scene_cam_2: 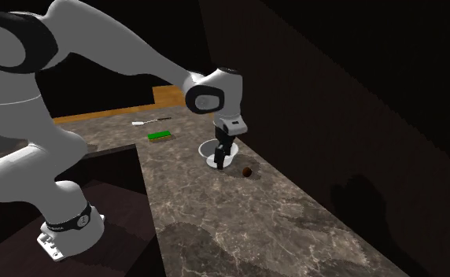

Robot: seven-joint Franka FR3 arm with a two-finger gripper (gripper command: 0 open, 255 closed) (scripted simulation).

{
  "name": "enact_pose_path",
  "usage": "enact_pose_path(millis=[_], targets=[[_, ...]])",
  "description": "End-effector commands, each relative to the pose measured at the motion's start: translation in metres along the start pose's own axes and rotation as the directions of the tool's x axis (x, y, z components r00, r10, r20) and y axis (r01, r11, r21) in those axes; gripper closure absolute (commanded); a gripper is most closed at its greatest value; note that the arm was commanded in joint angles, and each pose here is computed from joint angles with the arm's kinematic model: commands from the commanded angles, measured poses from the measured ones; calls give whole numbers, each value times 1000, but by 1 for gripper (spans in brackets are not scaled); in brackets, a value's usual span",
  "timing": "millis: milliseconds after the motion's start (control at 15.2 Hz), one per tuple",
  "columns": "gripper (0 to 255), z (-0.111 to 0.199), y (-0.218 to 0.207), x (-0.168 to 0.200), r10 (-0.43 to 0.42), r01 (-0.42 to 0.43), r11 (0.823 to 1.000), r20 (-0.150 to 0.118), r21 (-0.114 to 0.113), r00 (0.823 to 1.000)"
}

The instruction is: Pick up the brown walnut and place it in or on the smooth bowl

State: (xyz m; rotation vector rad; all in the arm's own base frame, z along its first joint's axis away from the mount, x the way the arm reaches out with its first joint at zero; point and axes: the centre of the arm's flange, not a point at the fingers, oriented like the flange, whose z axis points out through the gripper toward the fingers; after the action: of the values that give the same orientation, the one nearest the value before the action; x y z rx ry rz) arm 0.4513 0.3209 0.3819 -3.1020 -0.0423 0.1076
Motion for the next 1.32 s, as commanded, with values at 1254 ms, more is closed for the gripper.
enact_pose_path(millis=[1254], targets=[[0,135,-143,90,4,-4,1000,-3,6,1000]])
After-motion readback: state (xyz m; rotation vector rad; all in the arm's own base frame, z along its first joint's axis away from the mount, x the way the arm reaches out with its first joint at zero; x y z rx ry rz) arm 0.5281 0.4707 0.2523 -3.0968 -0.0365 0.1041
